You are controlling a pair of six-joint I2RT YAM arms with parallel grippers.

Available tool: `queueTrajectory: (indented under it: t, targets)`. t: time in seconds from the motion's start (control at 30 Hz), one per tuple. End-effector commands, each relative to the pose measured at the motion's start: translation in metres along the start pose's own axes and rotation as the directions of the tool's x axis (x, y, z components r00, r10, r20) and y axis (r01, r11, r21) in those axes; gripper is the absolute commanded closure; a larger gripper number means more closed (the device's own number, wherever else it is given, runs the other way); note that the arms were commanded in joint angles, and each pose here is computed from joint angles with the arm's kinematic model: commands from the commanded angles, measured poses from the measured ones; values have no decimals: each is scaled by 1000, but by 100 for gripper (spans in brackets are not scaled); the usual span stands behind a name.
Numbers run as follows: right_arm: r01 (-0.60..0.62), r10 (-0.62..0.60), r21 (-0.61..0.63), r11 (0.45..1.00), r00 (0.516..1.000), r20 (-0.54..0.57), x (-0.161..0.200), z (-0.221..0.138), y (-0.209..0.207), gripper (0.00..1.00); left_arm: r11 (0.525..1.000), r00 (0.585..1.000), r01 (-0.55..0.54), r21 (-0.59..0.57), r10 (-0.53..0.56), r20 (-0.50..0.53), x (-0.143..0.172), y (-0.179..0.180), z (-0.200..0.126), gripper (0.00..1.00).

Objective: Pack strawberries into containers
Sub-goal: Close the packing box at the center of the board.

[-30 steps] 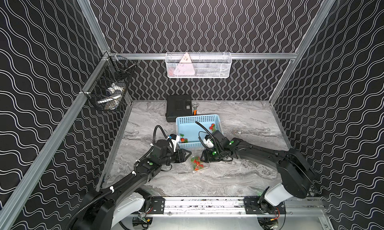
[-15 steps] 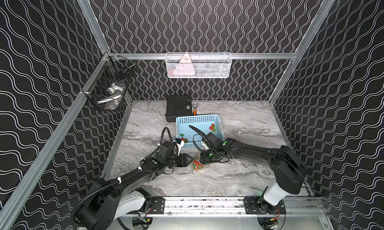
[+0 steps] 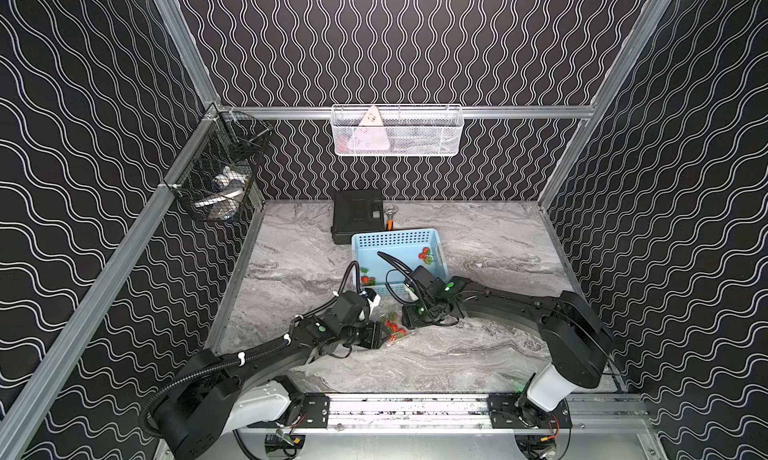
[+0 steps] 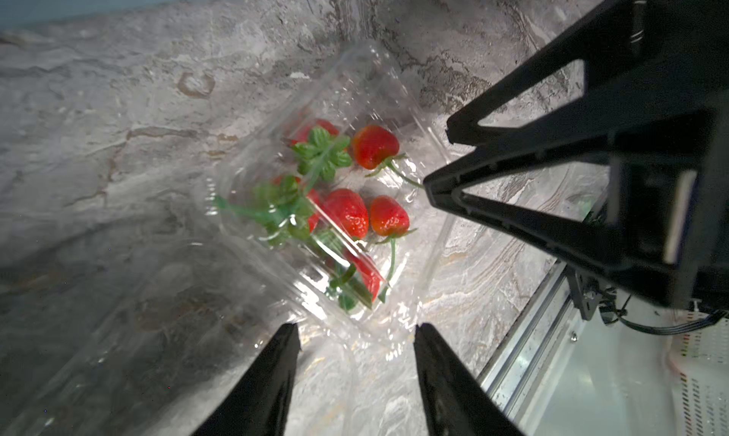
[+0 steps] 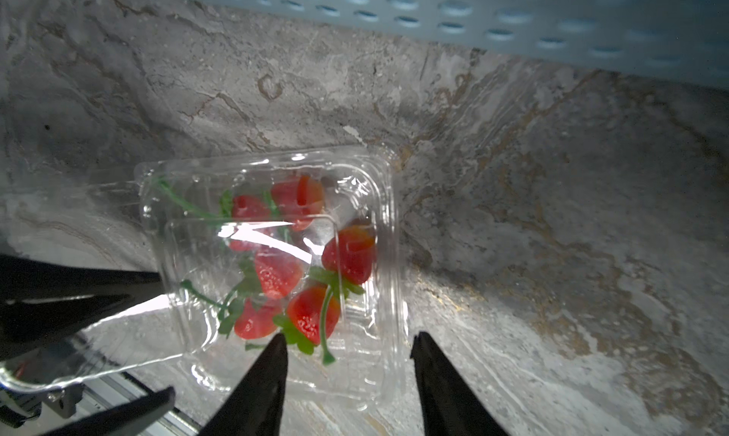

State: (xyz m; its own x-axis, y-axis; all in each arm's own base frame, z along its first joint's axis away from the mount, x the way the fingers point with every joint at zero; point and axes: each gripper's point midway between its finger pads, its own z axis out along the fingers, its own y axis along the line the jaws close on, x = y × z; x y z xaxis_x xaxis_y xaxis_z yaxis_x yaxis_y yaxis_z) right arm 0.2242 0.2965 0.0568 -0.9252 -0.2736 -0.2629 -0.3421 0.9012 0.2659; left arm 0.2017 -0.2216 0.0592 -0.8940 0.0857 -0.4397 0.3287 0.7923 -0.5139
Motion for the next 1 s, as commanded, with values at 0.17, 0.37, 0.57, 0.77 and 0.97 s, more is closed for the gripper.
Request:
queueTrajectory:
  t: [0.17,0.37,0.57,0.77,0.97]
  targets:
    - [2,-2,22,1000,1000,8,2,1,-5,47,996,998,-48,-74,45,-42,9,11,9,47]
    - [0,0,23,1000,1000,7,3,3,-6,47,996,998,-49,-79,45,-50,9,12,14,47]
    - [-1,1,22,1000,1000,2,4,4,-6,47,996,997,-43,-78,39,-60,10,14,22,47]
    - [-4,4,15,1000,1000,0,5,4,-6,47,996,996,-32,-84,25,-82,19,21,29,48]
    - [-3,3,4,1000,1000,15,2,1,-3,47,994,998,-51,-93,47,-46,4,15,21,47]
